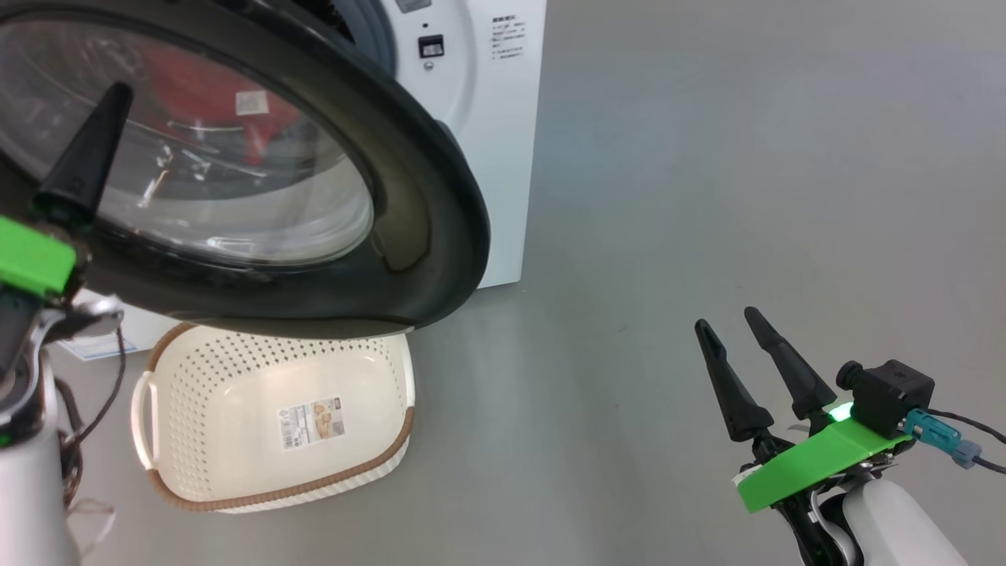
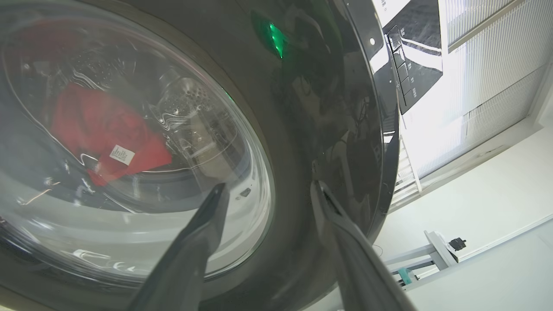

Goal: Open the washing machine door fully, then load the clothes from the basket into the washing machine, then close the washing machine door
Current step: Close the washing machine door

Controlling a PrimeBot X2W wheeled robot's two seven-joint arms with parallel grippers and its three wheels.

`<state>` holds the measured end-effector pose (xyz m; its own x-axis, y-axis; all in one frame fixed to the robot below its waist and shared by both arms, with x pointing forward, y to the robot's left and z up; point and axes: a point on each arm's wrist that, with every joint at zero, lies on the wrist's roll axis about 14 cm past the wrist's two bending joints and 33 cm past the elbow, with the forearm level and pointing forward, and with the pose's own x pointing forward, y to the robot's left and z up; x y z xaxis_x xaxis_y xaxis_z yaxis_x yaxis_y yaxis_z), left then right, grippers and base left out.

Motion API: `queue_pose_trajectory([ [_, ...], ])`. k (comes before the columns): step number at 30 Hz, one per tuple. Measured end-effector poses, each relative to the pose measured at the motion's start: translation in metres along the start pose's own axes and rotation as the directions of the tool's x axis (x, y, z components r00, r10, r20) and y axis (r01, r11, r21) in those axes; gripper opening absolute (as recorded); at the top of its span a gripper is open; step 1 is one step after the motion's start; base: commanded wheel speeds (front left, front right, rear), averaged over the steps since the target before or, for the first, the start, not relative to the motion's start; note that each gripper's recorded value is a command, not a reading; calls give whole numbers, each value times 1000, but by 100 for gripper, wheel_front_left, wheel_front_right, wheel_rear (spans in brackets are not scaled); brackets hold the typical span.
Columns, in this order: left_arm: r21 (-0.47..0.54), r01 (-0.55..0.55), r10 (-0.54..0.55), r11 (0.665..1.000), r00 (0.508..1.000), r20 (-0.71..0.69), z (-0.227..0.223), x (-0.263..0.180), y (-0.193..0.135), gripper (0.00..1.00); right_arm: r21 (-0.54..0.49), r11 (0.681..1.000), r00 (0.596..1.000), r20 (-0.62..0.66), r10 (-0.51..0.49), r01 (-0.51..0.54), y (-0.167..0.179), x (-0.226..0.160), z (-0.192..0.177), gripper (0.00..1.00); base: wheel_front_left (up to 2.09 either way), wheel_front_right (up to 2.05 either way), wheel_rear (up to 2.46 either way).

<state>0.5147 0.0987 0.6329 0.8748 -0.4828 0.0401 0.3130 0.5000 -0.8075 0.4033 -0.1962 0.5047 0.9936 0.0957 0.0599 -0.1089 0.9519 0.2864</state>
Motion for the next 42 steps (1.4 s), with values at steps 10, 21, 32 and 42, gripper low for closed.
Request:
queue_pose_trajectory([
  [10,129,-50,37,990,994,106,10,-29,22,100,4,1000,1000,-4,20,-20,6,6,-2,100,0,0,0],
  [21,325,-154,63,933,960,273,9,-73,47,100,-7,999,999,1,36,-36,8,8,0,100,0,0,0],
  [32,416,-285,132,864,924,359,-24,-122,79,100,-23,999,999,18,42,-42,8,5,9,100,0,0,0],
  [42,505,-367,163,781,901,402,-37,-149,95,100,-31,998,998,28,60,-59,12,6,14,100,0,0,0],
])
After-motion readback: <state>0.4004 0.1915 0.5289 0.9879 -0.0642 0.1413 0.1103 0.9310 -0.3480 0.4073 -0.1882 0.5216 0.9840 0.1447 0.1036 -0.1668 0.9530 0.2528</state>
